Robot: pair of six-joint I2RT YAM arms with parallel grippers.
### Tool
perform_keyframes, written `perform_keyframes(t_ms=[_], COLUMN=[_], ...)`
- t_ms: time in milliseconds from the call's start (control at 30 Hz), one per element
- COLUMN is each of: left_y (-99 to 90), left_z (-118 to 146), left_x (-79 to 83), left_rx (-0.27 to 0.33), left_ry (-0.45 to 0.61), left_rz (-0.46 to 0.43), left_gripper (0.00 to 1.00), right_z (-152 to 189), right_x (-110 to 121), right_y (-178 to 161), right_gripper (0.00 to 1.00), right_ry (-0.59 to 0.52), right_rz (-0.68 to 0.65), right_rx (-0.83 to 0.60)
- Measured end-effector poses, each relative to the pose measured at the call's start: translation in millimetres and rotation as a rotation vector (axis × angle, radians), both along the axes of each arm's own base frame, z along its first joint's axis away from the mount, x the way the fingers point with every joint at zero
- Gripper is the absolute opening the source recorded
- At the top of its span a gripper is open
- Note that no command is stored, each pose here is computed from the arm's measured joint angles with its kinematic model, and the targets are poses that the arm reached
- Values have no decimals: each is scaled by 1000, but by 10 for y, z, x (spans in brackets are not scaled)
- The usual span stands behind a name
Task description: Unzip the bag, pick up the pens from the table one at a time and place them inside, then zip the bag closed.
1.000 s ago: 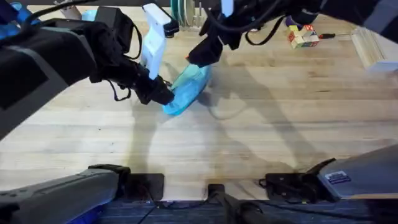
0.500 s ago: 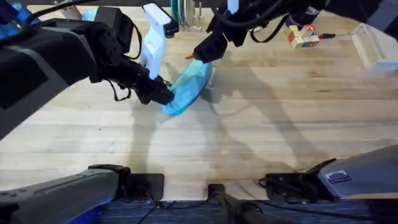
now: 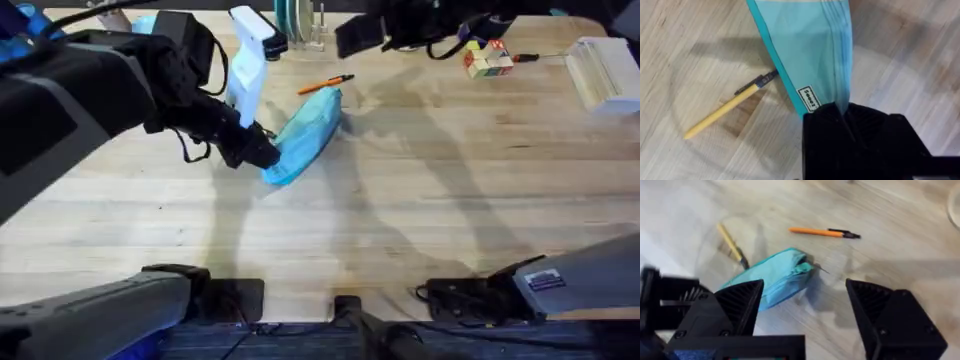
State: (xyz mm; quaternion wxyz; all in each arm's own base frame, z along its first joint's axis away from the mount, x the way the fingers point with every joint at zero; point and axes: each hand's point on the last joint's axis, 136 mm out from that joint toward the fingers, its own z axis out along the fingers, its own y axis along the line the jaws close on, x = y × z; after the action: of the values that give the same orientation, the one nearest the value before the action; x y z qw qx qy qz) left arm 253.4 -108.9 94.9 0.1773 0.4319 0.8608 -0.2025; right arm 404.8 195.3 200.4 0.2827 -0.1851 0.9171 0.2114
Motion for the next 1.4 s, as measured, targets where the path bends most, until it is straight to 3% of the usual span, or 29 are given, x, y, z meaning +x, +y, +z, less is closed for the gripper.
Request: perform_keyframes(t_ms=[200, 800, 1167, 1400], left_y=[-1, -1, -1, -1], left_z=[0, 0, 0, 0], left_x=[0, -1, -1, -1], left_rx=[0, -1, -1, -1], left_ry=[0, 0, 0, 0], left_rz=[0, 0, 0, 0], left_gripper=[42, 42, 43, 43], right_z=[-48, -117, 352, 269], right_x=[86, 55, 181, 67], right_y=[-134, -124, -86, -120], right_gripper=[996, 995, 996, 996], right_ry=[60, 129, 113, 216], right_rz=[-116, -164, -257, -328], right_rx=[47, 70, 163, 173])
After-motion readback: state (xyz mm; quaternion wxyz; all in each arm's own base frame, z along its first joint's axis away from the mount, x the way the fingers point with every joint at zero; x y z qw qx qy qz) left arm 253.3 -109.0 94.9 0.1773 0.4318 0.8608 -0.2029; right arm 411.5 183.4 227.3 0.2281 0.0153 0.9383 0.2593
